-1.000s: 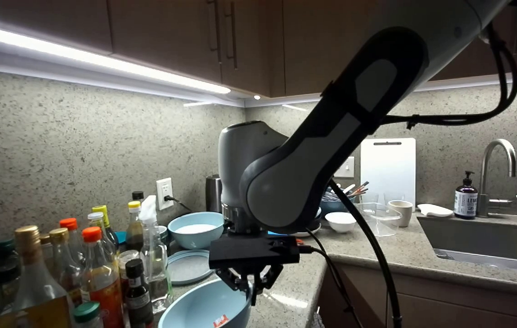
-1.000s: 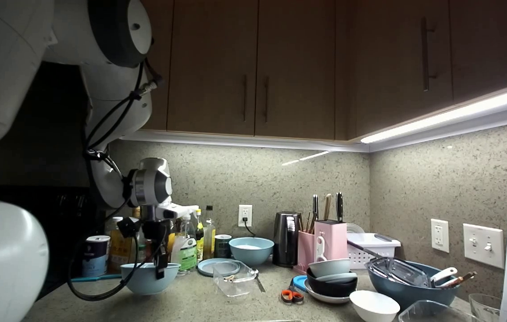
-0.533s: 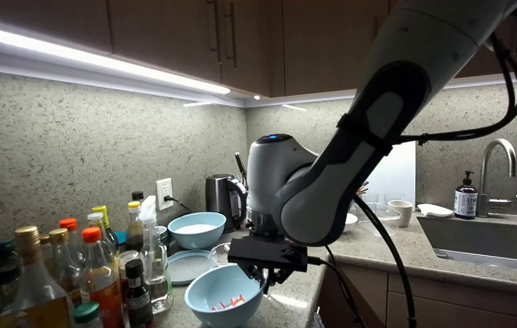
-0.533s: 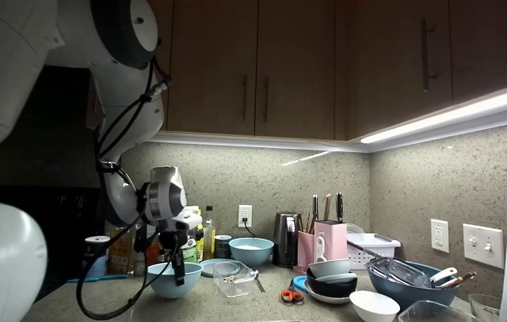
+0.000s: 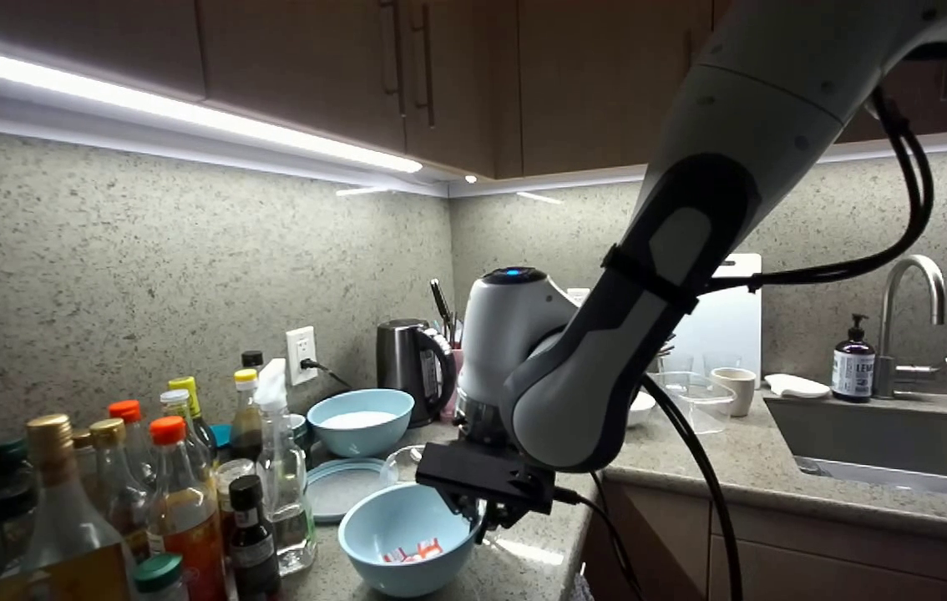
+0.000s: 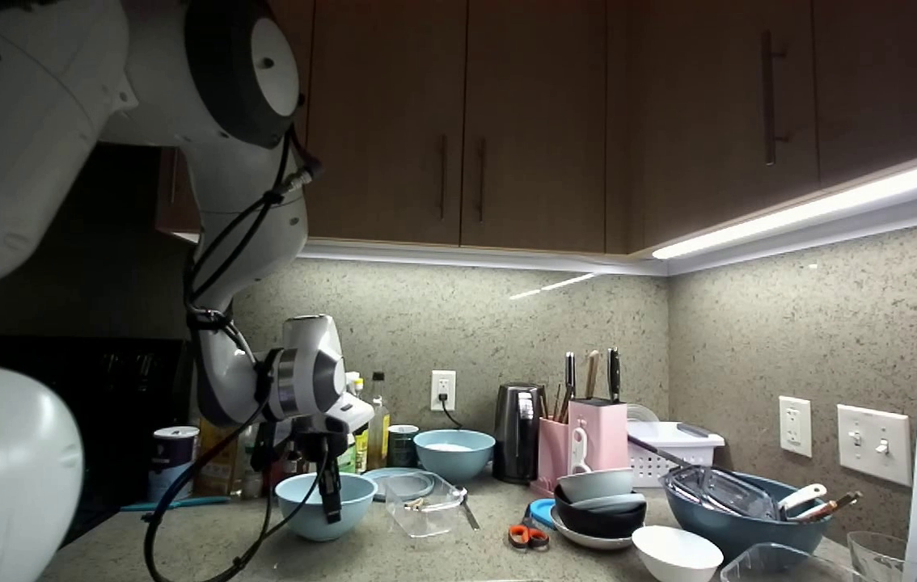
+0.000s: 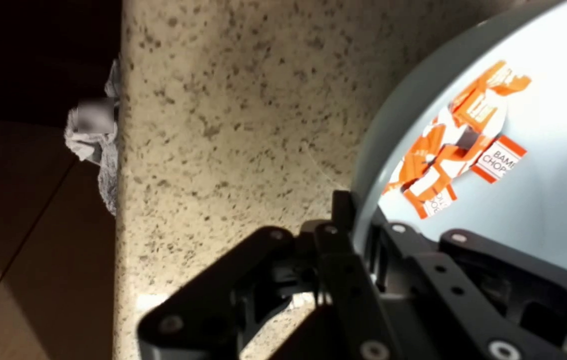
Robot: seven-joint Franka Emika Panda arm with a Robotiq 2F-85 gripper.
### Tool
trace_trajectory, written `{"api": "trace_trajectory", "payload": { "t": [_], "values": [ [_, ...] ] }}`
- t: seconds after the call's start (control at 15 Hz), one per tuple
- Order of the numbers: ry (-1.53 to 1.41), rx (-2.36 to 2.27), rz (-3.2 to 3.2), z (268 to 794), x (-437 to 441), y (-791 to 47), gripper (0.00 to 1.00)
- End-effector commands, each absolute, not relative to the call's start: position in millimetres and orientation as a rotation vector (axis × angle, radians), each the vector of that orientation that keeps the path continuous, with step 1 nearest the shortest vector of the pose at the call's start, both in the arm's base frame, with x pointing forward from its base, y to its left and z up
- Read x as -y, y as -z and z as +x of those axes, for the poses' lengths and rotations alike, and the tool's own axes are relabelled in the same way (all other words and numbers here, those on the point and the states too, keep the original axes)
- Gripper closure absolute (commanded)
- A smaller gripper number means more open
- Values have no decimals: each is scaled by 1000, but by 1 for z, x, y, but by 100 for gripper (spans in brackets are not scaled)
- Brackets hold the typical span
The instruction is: Move the bowl on the left slightly to the right
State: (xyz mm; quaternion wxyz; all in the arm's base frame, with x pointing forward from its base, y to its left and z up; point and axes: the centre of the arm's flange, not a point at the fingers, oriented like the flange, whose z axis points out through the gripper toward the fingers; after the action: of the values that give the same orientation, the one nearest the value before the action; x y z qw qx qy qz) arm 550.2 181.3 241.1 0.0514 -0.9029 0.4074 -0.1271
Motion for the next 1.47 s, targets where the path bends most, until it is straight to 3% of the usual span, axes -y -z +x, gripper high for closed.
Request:
{"api": "trace_trajectory", "payload": {
  "t": [0.0, 0.6, 0.93, 1.0, 1.07, 1.4],
  "values": [
    [327, -1176, -2803, 532, -218, -253, 93],
    [334, -1334, -2867, 509, -212, -261, 93],
    [307, -1345, -2882, 524, -200, -254, 93],
    [303, -1354, -2883, 529, -200, -254, 68],
    [298, -1347, -2886, 530, -199, -253, 67],
    [299, -1362, -2888, 533, -195, -255, 37]
  ]
}}
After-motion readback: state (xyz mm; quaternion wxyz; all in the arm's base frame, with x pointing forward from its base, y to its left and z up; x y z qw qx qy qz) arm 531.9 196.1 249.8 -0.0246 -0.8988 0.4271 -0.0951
